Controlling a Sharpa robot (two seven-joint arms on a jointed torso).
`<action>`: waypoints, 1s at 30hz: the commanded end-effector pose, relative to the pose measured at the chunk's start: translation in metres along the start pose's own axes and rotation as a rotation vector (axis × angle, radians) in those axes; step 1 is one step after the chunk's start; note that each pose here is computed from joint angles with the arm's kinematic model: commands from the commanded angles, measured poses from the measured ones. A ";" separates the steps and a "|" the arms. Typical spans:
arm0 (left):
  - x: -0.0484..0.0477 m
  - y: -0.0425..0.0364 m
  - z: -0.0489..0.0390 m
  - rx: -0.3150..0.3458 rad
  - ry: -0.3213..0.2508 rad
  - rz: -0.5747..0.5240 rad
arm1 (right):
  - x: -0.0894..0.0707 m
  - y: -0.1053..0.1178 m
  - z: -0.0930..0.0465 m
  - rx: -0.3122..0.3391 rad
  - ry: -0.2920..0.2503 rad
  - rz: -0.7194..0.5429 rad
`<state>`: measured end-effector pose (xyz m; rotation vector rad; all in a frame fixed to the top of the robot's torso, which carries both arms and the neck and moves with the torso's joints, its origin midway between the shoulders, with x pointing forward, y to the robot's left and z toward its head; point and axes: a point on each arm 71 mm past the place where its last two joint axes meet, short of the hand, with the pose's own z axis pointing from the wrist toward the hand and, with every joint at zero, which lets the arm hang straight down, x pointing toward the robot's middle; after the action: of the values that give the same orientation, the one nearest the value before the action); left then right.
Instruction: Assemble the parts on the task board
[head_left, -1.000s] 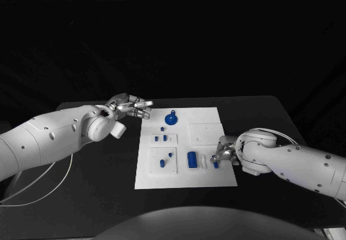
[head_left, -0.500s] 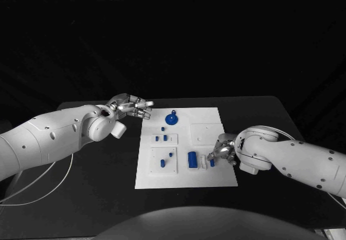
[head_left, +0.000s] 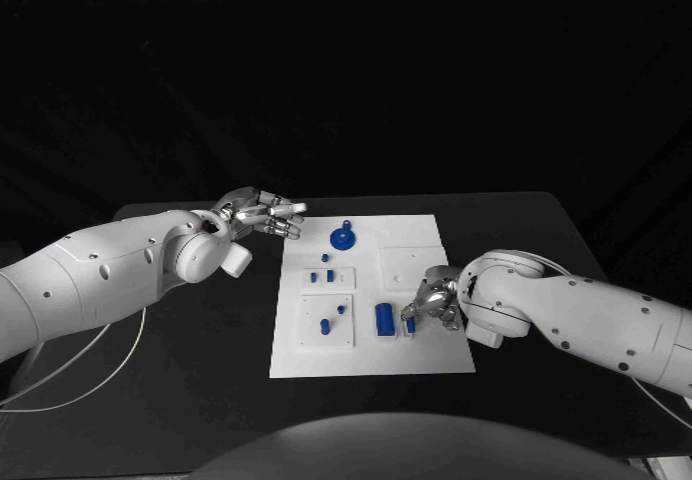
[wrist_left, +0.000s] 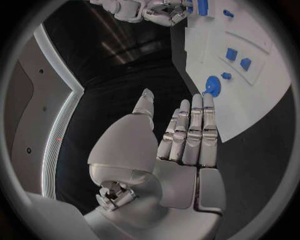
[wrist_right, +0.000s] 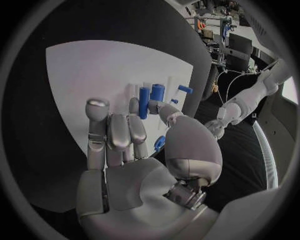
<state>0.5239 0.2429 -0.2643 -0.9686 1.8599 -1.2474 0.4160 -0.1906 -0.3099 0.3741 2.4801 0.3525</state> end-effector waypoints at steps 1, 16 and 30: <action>0.0029 -0.0013 0.0005 0.005 0.020 -0.001 | 0.001 -0.001 0.002 0.043 -0.004 -0.023; 0.0024 -0.0009 -0.0006 0.002 0.020 -0.001 | 0.006 0.000 0.010 0.070 -0.022 -0.111; 0.0019 -0.0006 -0.0011 -0.001 0.020 0.000 | 0.007 0.002 0.010 0.066 -0.028 -0.129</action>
<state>0.5227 0.2438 -0.2644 -0.9693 1.8666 -1.2446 0.4181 -0.1821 -0.3191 0.2578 2.4631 0.2860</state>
